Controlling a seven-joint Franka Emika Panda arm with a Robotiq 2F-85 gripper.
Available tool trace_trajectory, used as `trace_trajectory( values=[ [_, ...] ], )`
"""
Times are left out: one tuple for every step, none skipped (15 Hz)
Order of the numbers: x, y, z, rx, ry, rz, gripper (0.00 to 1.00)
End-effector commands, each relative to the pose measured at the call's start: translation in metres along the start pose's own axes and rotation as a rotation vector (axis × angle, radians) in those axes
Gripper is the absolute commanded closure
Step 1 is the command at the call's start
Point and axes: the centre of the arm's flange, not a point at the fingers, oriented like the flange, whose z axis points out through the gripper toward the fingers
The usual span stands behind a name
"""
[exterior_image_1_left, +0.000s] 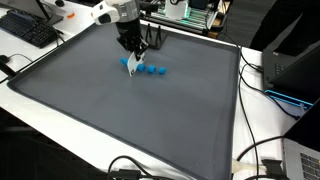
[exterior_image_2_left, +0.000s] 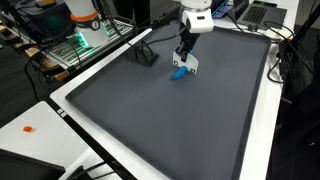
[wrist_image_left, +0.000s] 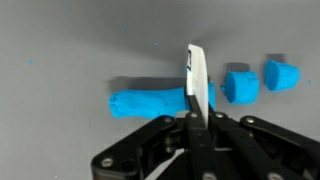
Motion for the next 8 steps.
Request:
trace_trajectory(
  values=[
    [-0.0071,0.0003,0.0097,0.009,-0.079,0.041,0.99],
    [-0.0075,0.0003,0.0085,0.011,-0.086,0.042,0.99],
    [-0.0078,0.0000,0.0074,0.013,-0.094,0.044,0.99],
    [-0.0080,-0.0004,0.0057,0.018,-0.100,0.042,0.99],
    [-0.0083,-0.0009,0.0051,0.020,-0.110,0.041,0.99],
    [-0.0089,-0.0012,0.0054,0.021,-0.122,0.037,0.99],
    [-0.0098,-0.0018,0.0062,0.023,-0.137,0.037,0.99],
    [-0.0108,-0.0028,0.0063,0.032,-0.150,0.030,0.99]
  ],
)
